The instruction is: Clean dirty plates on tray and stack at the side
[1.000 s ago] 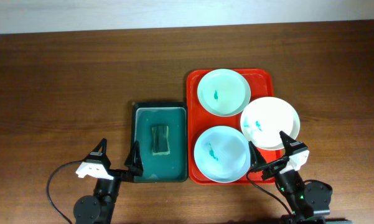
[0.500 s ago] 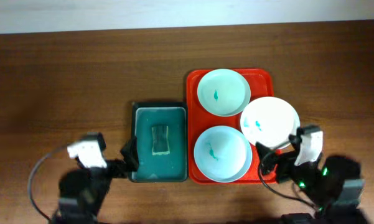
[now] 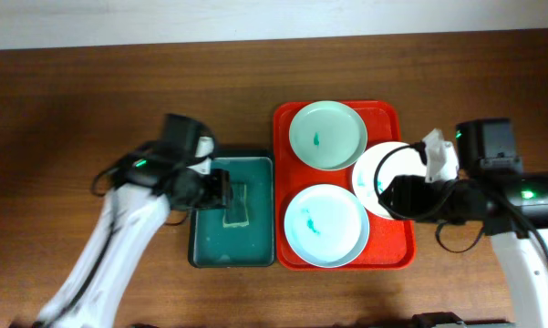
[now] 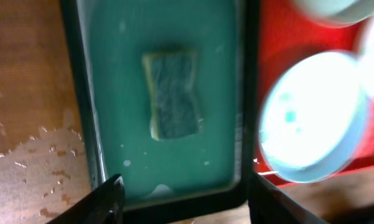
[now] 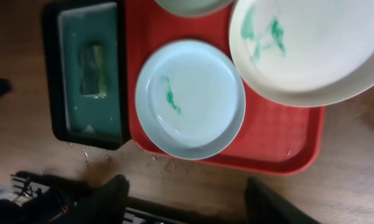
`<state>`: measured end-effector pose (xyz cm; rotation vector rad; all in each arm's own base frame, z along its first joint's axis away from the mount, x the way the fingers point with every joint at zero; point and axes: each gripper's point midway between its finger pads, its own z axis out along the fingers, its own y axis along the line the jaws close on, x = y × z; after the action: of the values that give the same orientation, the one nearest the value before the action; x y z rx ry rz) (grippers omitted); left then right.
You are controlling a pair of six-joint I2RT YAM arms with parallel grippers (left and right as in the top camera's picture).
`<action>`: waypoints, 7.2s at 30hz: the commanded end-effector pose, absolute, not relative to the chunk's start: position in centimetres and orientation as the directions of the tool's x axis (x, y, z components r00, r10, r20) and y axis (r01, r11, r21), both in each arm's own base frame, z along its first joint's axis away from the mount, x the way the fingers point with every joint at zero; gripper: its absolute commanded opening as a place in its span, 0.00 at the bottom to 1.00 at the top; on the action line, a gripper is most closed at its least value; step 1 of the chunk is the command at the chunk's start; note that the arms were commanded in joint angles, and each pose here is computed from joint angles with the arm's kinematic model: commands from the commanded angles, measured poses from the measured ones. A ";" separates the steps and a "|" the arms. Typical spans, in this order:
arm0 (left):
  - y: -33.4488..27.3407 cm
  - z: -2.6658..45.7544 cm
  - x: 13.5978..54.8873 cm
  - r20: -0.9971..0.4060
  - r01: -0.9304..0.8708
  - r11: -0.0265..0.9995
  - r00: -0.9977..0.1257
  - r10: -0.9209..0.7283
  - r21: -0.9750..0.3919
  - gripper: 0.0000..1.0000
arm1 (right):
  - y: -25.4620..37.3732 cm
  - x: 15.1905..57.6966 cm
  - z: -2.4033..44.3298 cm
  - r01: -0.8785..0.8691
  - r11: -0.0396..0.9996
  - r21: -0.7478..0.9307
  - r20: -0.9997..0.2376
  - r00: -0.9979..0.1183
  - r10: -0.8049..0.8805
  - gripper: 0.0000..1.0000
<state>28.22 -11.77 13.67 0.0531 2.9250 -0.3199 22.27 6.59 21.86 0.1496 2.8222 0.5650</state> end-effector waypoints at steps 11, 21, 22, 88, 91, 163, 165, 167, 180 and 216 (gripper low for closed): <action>-14.6 -0.9 28.6 0.141 -0.072 0.993 -0.988 -0.059 -0.089 0.00 | 6.2 20.6 14.6 0.164 0.914 0.372 -0.082 -0.975 0.208 0.55; -13.3 3.0 34.0 -0.037 0.015 0.999 -0.999 0.016 0.042 0.61 | 6.2 20.7 14.7 0.163 0.914 0.372 -0.084 -0.974 0.208 0.55; -13.0 2.7 34.2 -0.052 0.014 0.998 -0.999 0.016 0.054 0.58 | 6.2 20.7 14.7 0.163 0.914 0.372 -0.084 -0.974 0.208 0.55; -25.8 -2.2 32.1 -0.053 0.239 0.966 -0.968 0.245 0.096 0.00 | 4.3 23.0 -1.2 0.395 0.916 0.069 0.183 -0.908 0.378 0.05; -23.5 -1.3 33.0 -0.070 0.228 0.948 -0.966 0.249 0.224 0.00 | 4.3 23.0 -1.2 0.395 0.916 0.068 0.183 -0.907 0.378 0.05; -14.2 6.5 30.9 -0.101 0.050 0.998 -0.994 0.047 -0.026 0.00 | 5.0 24.3 -0.8 0.244 0.958 0.148 0.124 -0.966 0.227 0.04; -14.4 5.2 30.5 -0.098 0.052 0.998 -0.994 0.047 -0.045 0.08 | 5.0 24.4 0.3 0.240 0.958 0.155 0.101 -0.969 0.226 0.04; -14.6 5.3 30.9 -0.116 0.053 0.997 -0.992 0.046 -0.057 0.17 | 5.0 24.7 1.7 0.234 0.958 0.166 0.066 -0.972 0.226 0.04; -15.6 17.1 32.4 -0.327 0.075 0.973 -0.945 -0.001 -0.219 0.92 | 3.0 26.6 16.2 0.246 0.953 0.176 -0.325 -0.899 0.292 0.04; -2.3 24.0 28.7 -0.435 -0.260 0.946 -0.841 -0.321 -0.196 0.99 | 23.9 29.0 25.3 -0.153 0.874 -0.461 -0.758 -0.444 -0.478 0.04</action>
<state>28.69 -2.60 23.29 -0.4105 2.6495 -0.1818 28.83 24.21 23.48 -0.5060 2.0626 -0.3949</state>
